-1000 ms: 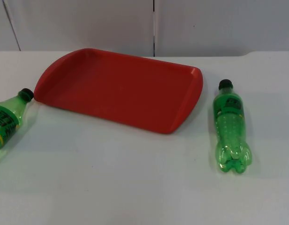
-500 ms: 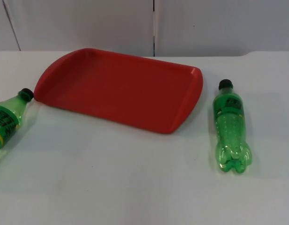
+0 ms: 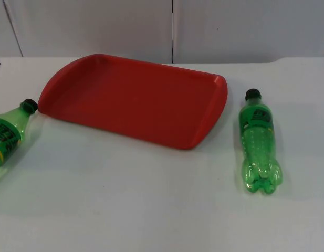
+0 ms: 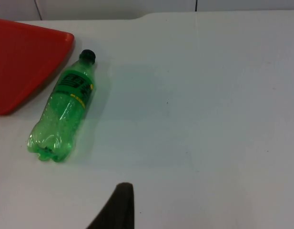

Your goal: Place the bottle upright on the tray.

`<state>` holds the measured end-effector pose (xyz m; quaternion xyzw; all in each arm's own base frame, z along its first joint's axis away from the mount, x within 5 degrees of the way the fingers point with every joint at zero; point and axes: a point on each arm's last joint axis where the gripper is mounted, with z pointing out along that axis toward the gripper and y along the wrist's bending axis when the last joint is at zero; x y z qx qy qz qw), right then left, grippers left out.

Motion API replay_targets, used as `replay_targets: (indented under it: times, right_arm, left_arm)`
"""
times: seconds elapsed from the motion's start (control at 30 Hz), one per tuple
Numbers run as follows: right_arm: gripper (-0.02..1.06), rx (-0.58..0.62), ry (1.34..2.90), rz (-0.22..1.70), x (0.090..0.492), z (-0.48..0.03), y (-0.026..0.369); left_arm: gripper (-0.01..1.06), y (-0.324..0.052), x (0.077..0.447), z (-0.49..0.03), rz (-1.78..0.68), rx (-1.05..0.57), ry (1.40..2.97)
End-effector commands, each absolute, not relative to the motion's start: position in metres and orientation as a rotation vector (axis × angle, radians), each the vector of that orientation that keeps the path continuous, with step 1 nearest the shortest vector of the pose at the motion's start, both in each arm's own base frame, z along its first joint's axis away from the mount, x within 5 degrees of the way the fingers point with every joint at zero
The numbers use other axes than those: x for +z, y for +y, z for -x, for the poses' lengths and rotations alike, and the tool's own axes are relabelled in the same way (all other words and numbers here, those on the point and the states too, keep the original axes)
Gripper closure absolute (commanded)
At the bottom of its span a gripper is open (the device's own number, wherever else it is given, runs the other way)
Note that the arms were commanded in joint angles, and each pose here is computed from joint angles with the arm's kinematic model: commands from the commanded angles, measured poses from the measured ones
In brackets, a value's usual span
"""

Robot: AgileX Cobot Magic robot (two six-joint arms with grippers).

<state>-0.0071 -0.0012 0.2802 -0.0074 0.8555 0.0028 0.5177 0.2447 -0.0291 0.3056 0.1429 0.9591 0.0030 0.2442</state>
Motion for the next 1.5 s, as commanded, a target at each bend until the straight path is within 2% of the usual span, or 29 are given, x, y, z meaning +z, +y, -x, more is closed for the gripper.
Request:
replay_targets:
  times: [0.0, 0.17, 0.5, 0.93, 1.47]
  right_arm:
    - [-0.01, 0.0, 2.047, 0.014, 0.28, 0.007, -0.001]
    - [-0.01, 0.0, 2.047, 0.014, 0.28, 0.007, -0.001]
    - [-0.01, 0.0, 2.047, 0.014, 0.28, 0.007, -0.001]
    - [-0.01, 0.0, 2.047, 0.014, 0.28, 0.007, -0.001]
    - [-0.01, 0.0, 2.047, 0.014, 0.28, 0.007, -0.001]
  left_arm:
    - [0.0, -0.031, 0.299, -0.265, -0.44, 0.031, 2.632]
    - [0.0, -0.034, 0.285, -0.287, -0.519, 0.022, 2.649]
    - [0.0, -0.005, 0.259, -0.316, -0.423, -0.105, 2.68]
    - [0.0, -0.003, 0.19, -0.345, -0.439, -0.168, 2.841]
    - [0.0, 0.007, 0.169, -0.375, -0.408, -0.047, 2.882]
